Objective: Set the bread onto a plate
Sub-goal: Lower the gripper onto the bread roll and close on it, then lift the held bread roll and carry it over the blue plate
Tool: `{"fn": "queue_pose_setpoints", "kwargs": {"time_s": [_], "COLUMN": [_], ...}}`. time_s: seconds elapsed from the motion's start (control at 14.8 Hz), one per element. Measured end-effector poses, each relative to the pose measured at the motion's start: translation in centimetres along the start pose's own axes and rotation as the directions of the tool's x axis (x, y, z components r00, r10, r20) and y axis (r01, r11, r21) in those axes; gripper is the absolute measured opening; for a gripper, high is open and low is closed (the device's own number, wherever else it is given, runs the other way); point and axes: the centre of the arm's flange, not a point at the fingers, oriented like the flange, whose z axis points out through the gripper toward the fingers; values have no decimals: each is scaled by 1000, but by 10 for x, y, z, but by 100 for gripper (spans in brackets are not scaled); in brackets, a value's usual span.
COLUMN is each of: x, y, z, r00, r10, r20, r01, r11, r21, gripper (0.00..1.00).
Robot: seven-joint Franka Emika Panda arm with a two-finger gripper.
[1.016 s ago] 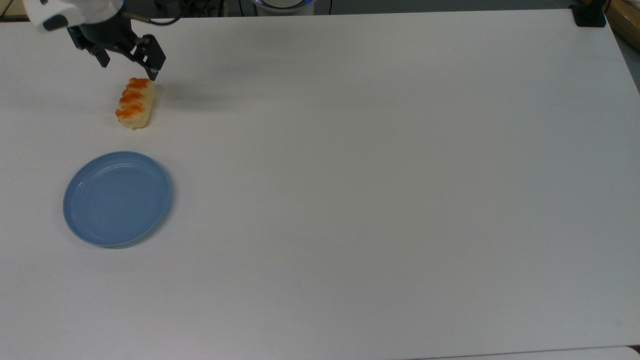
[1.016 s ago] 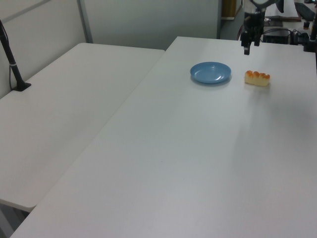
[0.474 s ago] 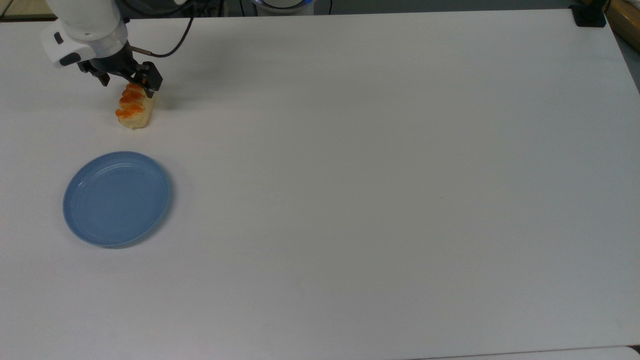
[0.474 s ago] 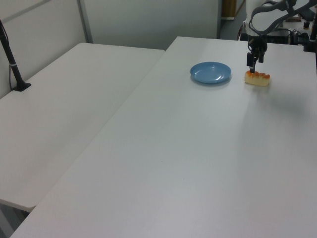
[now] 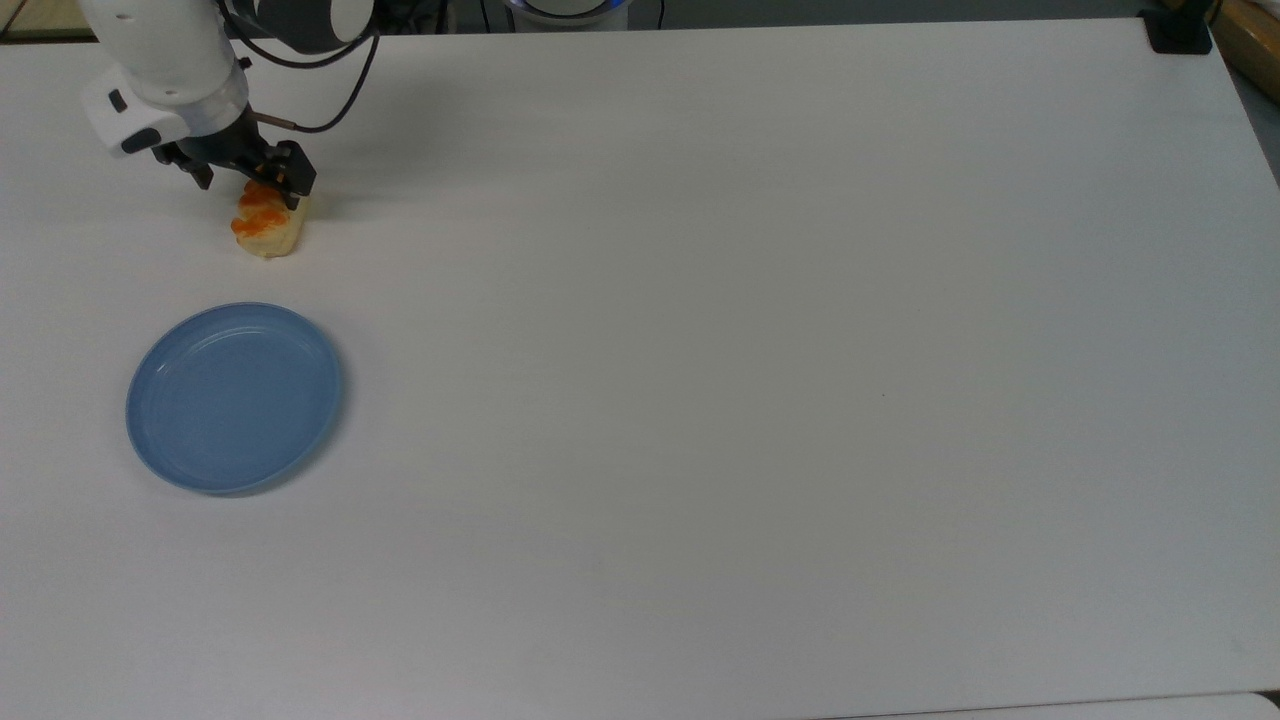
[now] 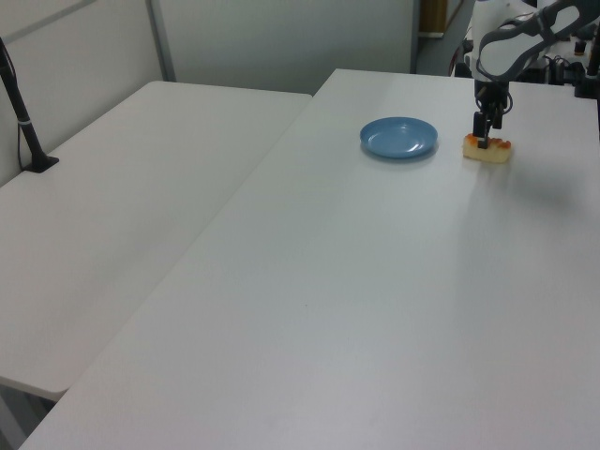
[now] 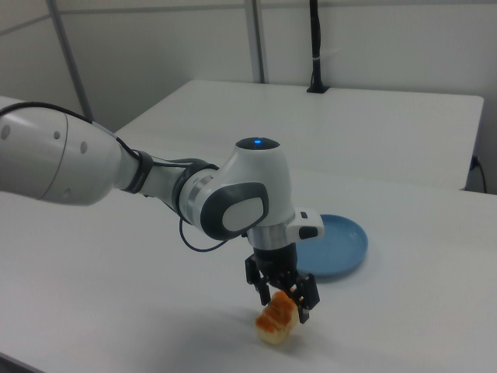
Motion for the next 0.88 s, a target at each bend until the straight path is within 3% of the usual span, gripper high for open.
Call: {"fn": "queue_pose_setpoints", "kwargs": {"time_s": [0.27,0.41,0.47,0.54,0.68,0.88], "x": [6,6,6,5,4,4], "y": [-16,-17,-17,-17,-18,-18], "z": [-1,-1,-1,0,4,4], "r00": [1000,1000,1000,1000,999,999], "r10": [-21,-22,-22,-23,-32,-50], "r20": [-3,-3,-3,-1,6,7], "r01": [21,22,22,23,32,50], "r11": [1000,1000,1000,1000,1000,999], "r21": [-2,-2,-2,-1,0,1], "gripper": [100,95,89,74,68,26]}}
